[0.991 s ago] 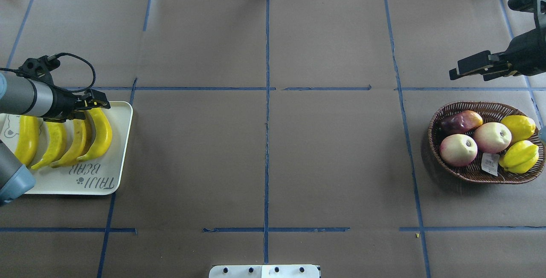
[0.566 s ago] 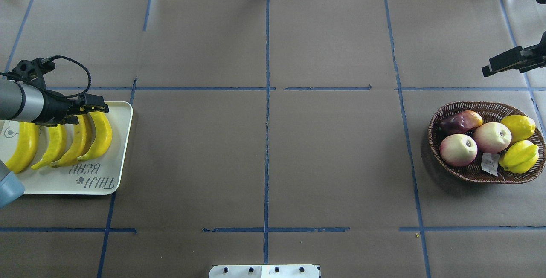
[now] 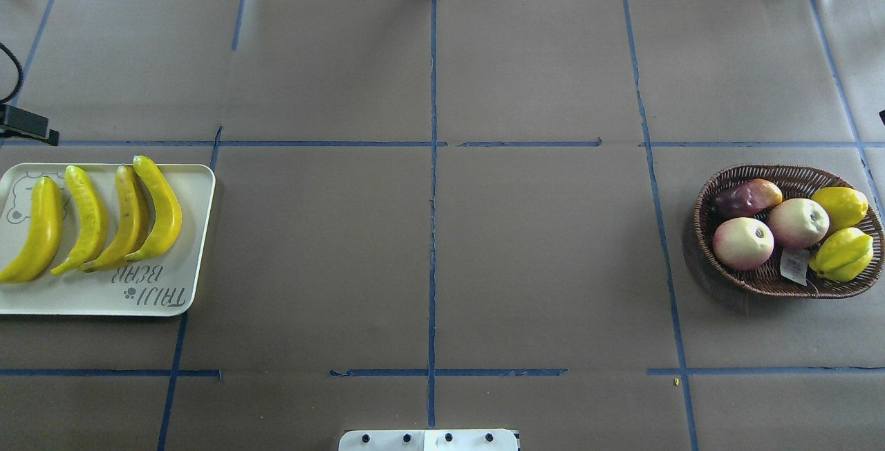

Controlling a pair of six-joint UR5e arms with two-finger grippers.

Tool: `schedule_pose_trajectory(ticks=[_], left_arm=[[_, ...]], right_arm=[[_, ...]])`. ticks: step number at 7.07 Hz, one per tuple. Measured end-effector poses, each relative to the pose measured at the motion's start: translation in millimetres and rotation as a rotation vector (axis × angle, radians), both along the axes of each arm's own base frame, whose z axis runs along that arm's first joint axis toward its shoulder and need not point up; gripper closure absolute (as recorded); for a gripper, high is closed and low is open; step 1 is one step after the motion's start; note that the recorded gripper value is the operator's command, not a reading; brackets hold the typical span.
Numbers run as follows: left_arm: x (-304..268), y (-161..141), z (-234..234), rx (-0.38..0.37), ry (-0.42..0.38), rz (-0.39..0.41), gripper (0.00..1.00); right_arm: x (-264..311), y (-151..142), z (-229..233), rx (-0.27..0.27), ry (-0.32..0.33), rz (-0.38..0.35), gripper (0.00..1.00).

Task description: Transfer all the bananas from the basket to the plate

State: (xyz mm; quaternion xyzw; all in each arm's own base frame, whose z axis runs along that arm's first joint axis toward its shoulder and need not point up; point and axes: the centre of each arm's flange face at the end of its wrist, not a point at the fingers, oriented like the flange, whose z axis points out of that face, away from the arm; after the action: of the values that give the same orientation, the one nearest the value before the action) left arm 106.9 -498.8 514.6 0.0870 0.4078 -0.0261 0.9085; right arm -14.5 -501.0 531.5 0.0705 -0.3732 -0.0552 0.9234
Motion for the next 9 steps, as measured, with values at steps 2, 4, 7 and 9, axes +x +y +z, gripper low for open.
schedule_pose_trajectory(ticks=[2, 4, 7, 9], left_arm=[[-81.5, -4.8, 33.7, -0.001, -0.032, 0.12, 0.0], [-138.9, -0.2, 96.1, 0.007, -0.041, 0.214, 0.0], [-175.3, 9.4, 139.6, -0.037, -0.035, 0.208, 0.0], [-182.3, 13.8, 142.5, -0.074, -0.03, 0.188, 0.0]], right_arm=[[42.1, 9.4, 62.7, -0.075, -0.064, 0.01, 0.0], [68.6, 14.8, 86.5, -0.07, -0.091, 0.013, 0.0], [74.7, 14.4, 94.0, -0.07, -0.092, 0.013, 0.0], [79.2, 20.2, 111.3, -0.111, -0.096, 0.029, 0.0]])
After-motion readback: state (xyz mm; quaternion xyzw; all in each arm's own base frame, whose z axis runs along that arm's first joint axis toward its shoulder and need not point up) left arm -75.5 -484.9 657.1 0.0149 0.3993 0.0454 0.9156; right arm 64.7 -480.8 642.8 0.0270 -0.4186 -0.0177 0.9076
